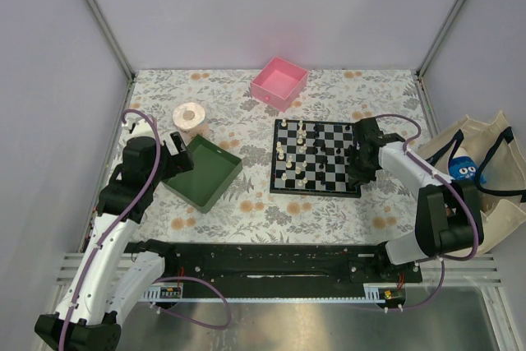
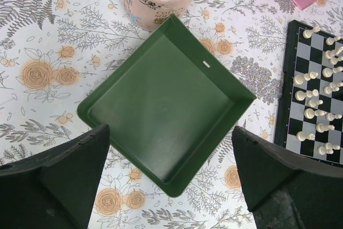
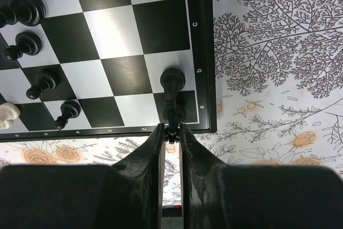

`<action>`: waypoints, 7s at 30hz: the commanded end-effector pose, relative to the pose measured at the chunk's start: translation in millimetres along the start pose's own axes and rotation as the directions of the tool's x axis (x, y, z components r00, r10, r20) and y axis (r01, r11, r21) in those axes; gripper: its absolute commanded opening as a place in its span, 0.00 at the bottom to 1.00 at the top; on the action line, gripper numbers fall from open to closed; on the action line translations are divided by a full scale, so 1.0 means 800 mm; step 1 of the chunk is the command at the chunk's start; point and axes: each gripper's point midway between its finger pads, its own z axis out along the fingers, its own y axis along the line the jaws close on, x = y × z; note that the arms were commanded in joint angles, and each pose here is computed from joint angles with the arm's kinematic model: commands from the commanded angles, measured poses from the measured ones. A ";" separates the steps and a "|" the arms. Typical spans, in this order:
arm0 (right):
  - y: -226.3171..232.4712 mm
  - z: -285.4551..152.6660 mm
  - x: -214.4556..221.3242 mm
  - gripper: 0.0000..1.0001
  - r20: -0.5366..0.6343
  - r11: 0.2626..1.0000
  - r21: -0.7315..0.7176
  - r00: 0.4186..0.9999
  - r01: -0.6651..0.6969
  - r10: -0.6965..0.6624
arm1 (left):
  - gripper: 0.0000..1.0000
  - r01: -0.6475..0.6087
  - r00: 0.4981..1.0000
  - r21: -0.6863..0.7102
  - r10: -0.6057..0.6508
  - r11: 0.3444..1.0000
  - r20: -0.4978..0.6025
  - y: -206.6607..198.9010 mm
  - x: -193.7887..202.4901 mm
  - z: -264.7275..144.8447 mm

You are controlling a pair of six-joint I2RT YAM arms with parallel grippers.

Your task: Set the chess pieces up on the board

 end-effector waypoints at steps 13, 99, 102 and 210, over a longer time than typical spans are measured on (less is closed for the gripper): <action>0.005 0.001 -0.011 0.32 0.011 1.000 -0.019 1.000 0.006 -0.006 | 0.99 -0.002 0.999 0.034 0.000 0.999 0.050 -0.008 -0.017 0.001; 0.049 -0.063 -0.095 0.15 0.167 0.992 -0.019 0.979 0.124 -0.119 | 0.99 0.017 0.999 0.030 -0.018 0.999 0.049 -0.004 -0.018 0.003; 0.022 -0.050 -0.084 0.15 0.143 0.998 -0.010 0.988 0.060 -0.058 | 0.99 0.017 0.999 0.037 -0.019 0.999 0.048 -0.005 -0.018 0.003; 0.140 0.039 -0.152 0.42 0.038 0.979 -0.076 0.982 0.189 -0.187 | 0.99 0.044 0.999 0.028 -0.045 0.999 0.022 0.001 -0.017 0.014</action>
